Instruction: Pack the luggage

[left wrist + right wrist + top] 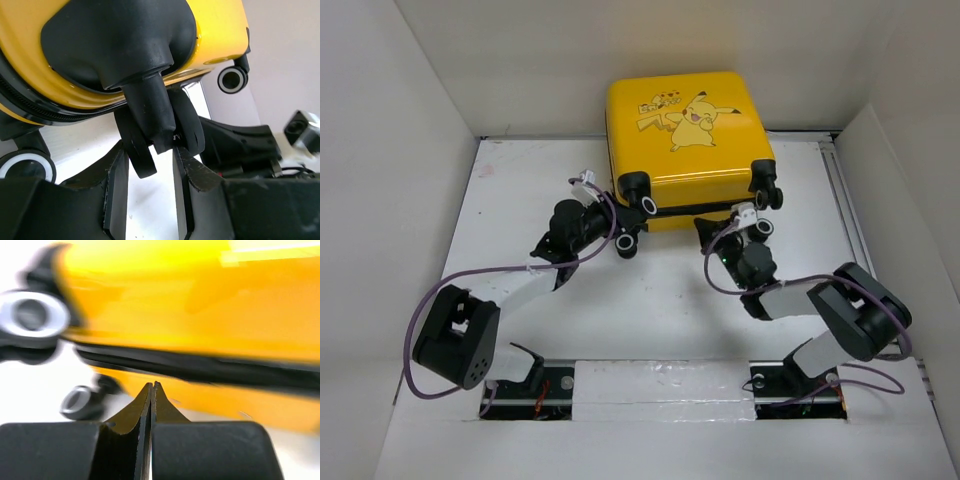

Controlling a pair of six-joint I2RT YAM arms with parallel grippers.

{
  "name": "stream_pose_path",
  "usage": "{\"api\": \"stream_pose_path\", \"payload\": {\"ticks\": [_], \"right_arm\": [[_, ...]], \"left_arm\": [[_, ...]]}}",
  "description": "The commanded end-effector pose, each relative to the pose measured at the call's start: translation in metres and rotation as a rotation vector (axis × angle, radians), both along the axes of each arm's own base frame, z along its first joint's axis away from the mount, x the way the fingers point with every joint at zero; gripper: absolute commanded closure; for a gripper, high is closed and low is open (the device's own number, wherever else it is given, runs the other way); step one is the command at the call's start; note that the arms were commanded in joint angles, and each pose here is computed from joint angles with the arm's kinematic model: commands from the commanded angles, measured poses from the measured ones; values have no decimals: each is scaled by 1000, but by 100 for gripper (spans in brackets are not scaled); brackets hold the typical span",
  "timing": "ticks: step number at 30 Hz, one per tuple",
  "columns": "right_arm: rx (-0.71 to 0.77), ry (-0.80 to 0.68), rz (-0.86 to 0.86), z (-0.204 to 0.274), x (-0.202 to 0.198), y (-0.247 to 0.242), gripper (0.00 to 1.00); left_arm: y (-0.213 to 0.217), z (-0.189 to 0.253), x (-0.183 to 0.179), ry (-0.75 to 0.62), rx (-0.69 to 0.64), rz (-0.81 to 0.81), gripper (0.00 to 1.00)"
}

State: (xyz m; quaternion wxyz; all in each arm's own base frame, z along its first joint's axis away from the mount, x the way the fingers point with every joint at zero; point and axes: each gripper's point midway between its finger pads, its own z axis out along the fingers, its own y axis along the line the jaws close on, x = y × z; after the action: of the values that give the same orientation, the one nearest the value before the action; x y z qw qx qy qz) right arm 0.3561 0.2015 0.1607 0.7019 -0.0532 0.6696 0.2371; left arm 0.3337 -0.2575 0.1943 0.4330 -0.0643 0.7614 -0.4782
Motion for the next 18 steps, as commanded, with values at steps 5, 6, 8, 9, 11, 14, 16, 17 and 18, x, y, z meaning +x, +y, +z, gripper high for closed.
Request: {"api": "stream_pose_path", "payload": {"ticks": [5, 6, 8, 9, 11, 14, 16, 17, 18], "right_arm": [[33, -203, 274, 61, -36, 90, 100], [41, -212, 289, 64, -41, 95, 100], [23, -161, 234, 54, -36, 91, 100], [24, -131, 155, 49, -27, 75, 100], [68, -104, 90, 56, -14, 48, 100], [104, -13, -25, 51, 13, -15, 100], [80, 59, -138, 35, 26, -53, 97], [81, 61, -172, 41, 31, -61, 91], [70, 82, -187, 37, 34, -66, 77]], "left_arm": [[-20, 64, 13, -177, -100, -50, 100], [-20, 64, 13, -177, -100, -50, 100], [-18, 65, 13, -176, -99, -40, 100], [-16, 72, 12, -199, -97, -31, 100], [-14, 74, 12, -199, -96, -21, 100], [-11, 66, 10, -180, -85, -10, 100], [-10, 65, 8, -180, -85, -10, 100], [-10, 65, 8, -180, -85, -10, 100], [-10, 68, 8, -189, -90, -10, 100]]}}
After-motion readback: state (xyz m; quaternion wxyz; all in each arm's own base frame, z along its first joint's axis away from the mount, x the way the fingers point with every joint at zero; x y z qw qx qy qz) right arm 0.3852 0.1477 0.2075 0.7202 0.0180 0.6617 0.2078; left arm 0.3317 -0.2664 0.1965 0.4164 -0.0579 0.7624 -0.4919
